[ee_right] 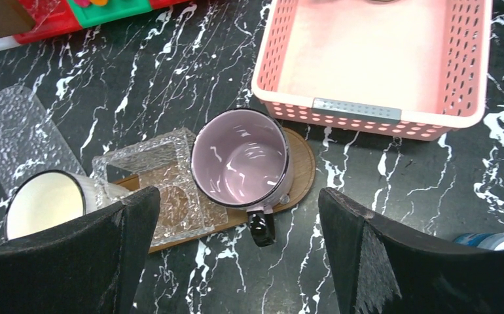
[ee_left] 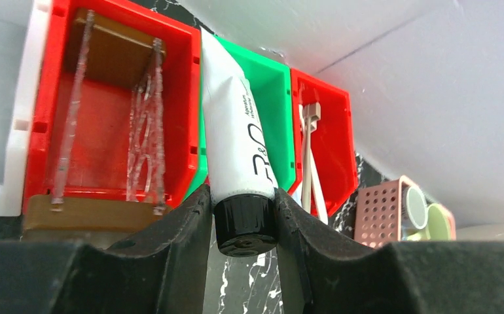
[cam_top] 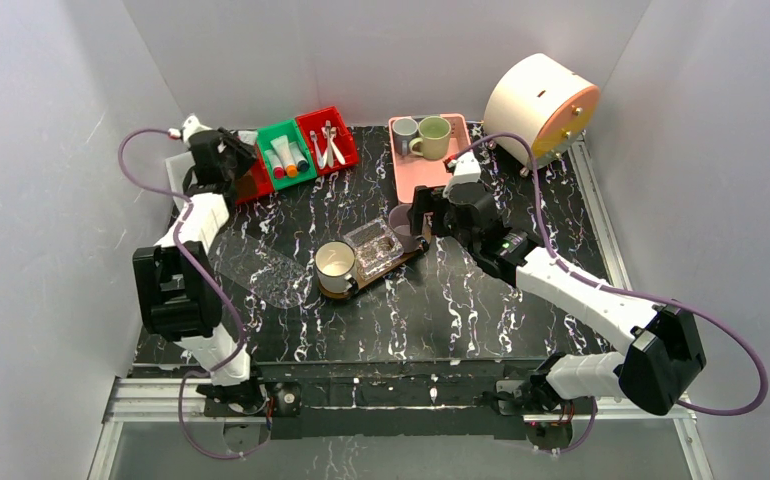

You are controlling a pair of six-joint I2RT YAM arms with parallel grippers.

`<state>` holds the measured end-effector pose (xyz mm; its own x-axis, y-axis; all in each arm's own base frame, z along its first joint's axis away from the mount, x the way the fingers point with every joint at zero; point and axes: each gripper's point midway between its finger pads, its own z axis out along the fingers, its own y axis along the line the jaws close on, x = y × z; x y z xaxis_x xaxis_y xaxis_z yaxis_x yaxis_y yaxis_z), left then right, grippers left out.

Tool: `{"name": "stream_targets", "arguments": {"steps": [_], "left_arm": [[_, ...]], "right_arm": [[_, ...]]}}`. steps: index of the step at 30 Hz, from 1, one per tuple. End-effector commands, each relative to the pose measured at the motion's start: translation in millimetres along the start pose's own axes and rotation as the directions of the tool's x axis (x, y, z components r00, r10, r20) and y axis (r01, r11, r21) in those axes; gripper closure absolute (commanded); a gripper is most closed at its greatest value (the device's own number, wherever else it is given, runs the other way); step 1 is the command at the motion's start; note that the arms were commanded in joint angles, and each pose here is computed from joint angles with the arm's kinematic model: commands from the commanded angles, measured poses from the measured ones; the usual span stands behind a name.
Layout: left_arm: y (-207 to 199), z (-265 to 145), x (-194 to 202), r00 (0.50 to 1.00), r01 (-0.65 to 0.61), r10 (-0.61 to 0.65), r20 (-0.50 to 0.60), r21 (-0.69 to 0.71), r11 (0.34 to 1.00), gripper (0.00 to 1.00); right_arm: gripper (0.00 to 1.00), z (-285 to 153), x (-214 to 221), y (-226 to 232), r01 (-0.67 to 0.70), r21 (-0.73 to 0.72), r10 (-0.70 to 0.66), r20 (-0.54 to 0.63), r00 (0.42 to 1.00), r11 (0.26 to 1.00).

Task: Prepare toiletry sets of a toothbrush and toothpaste on the tray
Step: Pick up the toothbrush from the storage box.

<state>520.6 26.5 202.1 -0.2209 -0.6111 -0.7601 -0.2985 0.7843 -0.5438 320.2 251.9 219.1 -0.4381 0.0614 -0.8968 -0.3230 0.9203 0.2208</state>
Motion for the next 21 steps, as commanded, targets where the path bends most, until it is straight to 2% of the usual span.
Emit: {"name": "stream_targets", "arguments": {"steps": [1, 6, 12, 21], "left_arm": [[-27, -20, -39, 0.98, 0.154, -0.178, 0.093, 0.224, 0.962, 1.0], [-33, -37, -48, 0.964, 0.197, -0.245, 0.1, 0.344, 0.918, 1.0], [-63, -75, -52, 0.971, 0.148, -0.221, 0.089, 0.502, 0.852, 1.0], [-92, -136, -34, 0.974, 0.173, -0.225, -0.01, 0.672, 0.72, 1.0]], "right_arm": [[0.01, -6, -23, 18, -0.046, -0.077, 0.049, 0.037, 0.998, 0.996], [0.01, -5, -25, 28, -0.062, -0.119, 0.066, 0.031, 0.997, 0.991], [0.01, -5, -35, 43, -0.099, -0.186, 0.105, 0.021, 0.994, 0.977], [0.01, -16, -64, 74, -0.179, -0.329, 0.193, 0.01, 0.981, 0.927]]}}
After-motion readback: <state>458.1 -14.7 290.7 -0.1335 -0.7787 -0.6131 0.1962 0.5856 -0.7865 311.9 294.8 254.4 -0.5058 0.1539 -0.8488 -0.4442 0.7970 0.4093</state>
